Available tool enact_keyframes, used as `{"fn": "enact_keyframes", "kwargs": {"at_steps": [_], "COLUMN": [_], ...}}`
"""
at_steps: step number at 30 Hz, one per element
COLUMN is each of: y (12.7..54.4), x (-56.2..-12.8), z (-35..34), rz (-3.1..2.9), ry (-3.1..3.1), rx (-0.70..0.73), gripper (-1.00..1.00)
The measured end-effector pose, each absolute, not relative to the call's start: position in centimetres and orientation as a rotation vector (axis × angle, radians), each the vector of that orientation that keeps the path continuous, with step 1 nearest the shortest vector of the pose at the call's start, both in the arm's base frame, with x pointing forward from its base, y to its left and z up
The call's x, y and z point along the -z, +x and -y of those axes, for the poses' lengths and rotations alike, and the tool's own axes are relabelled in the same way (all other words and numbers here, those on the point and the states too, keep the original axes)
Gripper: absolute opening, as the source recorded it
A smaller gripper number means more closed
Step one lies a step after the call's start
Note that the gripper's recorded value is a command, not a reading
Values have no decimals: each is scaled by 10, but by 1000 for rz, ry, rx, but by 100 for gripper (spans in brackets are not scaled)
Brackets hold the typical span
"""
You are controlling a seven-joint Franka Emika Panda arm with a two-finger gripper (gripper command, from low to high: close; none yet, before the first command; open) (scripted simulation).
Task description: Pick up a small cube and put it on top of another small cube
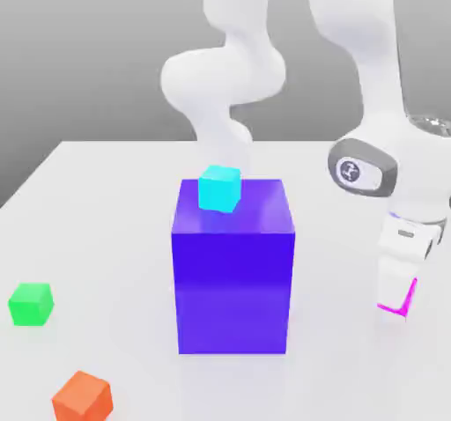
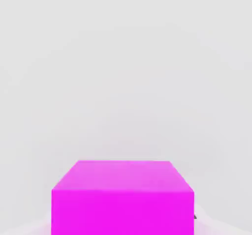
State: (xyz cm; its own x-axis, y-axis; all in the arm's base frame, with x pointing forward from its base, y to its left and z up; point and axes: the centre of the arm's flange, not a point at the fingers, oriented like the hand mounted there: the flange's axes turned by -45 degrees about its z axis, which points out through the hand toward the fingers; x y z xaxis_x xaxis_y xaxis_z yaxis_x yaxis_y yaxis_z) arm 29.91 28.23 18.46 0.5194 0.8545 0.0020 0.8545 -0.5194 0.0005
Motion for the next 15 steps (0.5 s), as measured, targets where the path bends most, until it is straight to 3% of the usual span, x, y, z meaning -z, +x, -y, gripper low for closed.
{"fn": "enact_keyframes", "kwargs": {"at_steps": [3,8,15], "y": [345,430,450], "x": [-196,-207,-220], "z": [-257,-141,30], "rz": [1411,983,371], "ry": [-2814,-3023,-3178], "rx": [31,52,27], "gripper": [-100,-100,-100]}}
